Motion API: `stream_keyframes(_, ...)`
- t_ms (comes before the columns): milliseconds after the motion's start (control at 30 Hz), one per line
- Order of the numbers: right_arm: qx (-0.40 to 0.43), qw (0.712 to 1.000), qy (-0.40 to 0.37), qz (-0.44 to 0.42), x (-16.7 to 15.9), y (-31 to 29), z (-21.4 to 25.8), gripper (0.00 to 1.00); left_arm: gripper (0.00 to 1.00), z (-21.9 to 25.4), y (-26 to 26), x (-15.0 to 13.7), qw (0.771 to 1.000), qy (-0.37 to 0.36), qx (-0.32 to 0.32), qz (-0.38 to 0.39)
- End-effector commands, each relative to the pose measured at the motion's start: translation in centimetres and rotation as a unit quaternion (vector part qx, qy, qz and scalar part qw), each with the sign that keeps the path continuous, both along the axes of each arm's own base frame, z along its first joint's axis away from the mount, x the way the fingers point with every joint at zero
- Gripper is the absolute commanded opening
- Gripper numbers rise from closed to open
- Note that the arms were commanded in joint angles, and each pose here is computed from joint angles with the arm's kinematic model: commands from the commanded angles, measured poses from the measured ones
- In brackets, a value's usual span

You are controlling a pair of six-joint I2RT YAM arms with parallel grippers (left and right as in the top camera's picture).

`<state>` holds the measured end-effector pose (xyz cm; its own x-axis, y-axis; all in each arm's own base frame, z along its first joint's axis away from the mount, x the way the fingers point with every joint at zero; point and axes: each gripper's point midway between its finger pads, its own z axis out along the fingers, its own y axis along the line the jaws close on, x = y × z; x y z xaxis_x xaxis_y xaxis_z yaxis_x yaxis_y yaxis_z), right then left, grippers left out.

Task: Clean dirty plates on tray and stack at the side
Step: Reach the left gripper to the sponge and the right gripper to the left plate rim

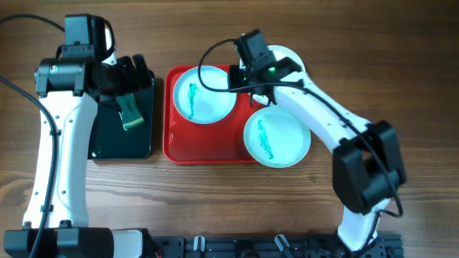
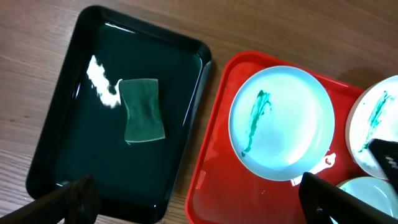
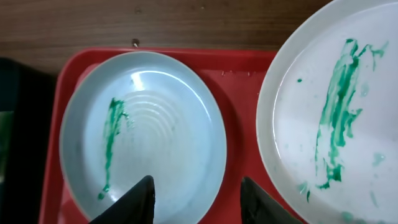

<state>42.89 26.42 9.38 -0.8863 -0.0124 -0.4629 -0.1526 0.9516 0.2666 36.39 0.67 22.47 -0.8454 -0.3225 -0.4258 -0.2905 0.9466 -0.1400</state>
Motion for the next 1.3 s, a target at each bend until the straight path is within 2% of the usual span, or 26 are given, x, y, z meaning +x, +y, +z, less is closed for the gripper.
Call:
stream_keyframes(0, -0.025, 1.0, -0.006, -0.013, 0.8, 0.4, -1.8, 0.41, 1.0, 0.2, 0.5, 0.5, 1.0, -0.005, 0.004, 0.012)
stream_keyframes(133, -0.04, 0.999, -0.012, -0.015, 1.5, 0.3, -3.4, 0.31, 0.98, -1.1, 0.5, 0.9, 1.0, 0.013, 0.004, 0.012)
stream_keyframes(400, -0.068, 0.998, -0.007, -0.014, 2.0, 0.1, -6.8, 0.29, 0.97, -4.3, 0.5, 2.1, 0.999, 0.051, 0.004, 0.012)
stream_keyframes(633, -0.04, 0.999, 0.027, 0.006, 1.2, 1.4, -9.2, 0.25, 0.96, -4.3, 1.8, 2.5, 0.998, 0.045, 0.032, 0.033)
stream_keyframes(733, -0.042, 0.998, 0.052, -0.005, 0.3, 1.1, -10.0, 0.17, 0.96, -4.3, 1.8, 2.6, 0.998, 0.043, 0.032, 0.034)
stream_keyframes(800, -0.044, 0.996, 0.073, -0.022, -0.4, 0.6, -10.4, 0.04, 0.96, -4.4, 2.0, 2.6, 0.998, 0.044, 0.031, 0.037)
stream_keyframes(933, -0.049, 0.993, 0.106, -0.03, -1.7, 0.1, -10.9, 0.04, 0.96, -5.6, 2.8, 2.7, 0.995, 0.06, 0.015, 0.082)
stream_keyframes(1000, -0.04, 0.992, 0.114, -0.023, -2.0, 0.5, -10.9, 0.05, 0.92, -6.7, 3.0, 2.7, 0.993, 0.075, 0.015, 0.085)
stream_keyframes(1100, -0.04, 0.993, 0.114, -0.016, -2.1, 0.6, -10.9, 0.04, 0.8, -9.4, 3.1, 2.9, 0.989, 0.109, 0.009, 0.104)
stream_keyframes(1267, -0.041, 0.993, 0.112, -0.012, -2.1, 0.6, -10.9, 0.05, 0.72, -14.2, 3.6, 2.2, 0.976, 0.182, 0.019, 0.119)
